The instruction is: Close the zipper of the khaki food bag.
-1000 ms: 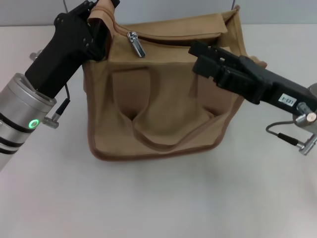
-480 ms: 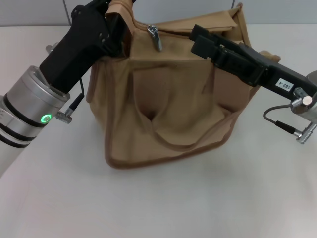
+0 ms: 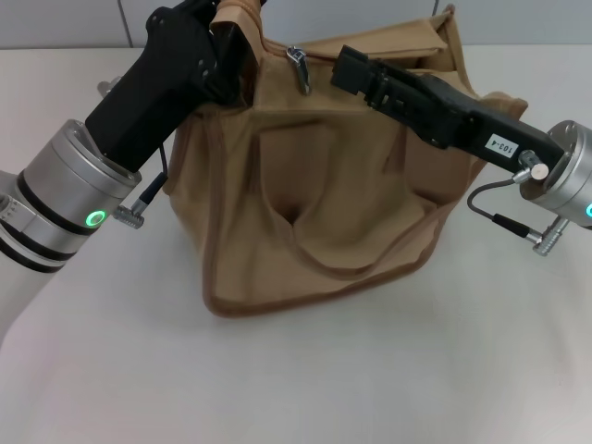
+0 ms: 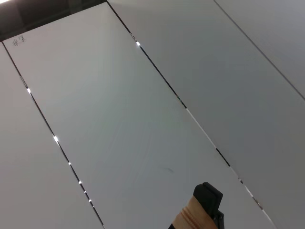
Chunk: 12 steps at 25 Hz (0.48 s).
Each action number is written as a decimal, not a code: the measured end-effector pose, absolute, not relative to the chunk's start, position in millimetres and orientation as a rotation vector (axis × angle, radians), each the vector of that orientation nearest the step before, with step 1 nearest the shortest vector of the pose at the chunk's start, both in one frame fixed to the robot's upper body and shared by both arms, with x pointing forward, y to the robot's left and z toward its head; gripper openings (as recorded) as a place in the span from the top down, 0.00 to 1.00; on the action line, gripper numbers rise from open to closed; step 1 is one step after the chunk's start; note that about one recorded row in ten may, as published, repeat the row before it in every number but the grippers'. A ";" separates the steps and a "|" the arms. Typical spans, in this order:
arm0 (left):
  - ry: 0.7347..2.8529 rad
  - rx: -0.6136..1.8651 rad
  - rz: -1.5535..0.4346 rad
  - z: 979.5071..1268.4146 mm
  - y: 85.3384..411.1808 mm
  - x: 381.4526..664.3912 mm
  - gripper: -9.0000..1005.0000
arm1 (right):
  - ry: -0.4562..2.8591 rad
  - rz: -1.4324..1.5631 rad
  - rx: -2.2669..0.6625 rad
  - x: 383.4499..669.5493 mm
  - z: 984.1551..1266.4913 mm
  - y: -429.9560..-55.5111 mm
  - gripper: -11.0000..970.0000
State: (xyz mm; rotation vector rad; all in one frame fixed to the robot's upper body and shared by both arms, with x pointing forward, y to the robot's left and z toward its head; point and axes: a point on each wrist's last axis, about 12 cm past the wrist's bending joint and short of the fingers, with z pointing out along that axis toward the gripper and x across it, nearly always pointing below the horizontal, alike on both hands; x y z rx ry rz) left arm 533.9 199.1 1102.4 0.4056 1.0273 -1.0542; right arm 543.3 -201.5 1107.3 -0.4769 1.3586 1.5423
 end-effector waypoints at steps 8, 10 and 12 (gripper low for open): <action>1.017 0.417 -1.069 1105.5 194.0 536.5 0.96 | 1.376 1.546 -0.493 547.4 1108.0 -193.9 0.56; 1.015 0.426 -1.075 1106.5 192.3 537.2 0.96 | 1.389 1.536 -0.485 548.4 1106.6 -193.8 0.56; 1.012 0.430 -1.077 1107.4 191.3 538.0 0.96 | 1.395 1.531 -0.480 549.0 1105.9 -193.9 0.56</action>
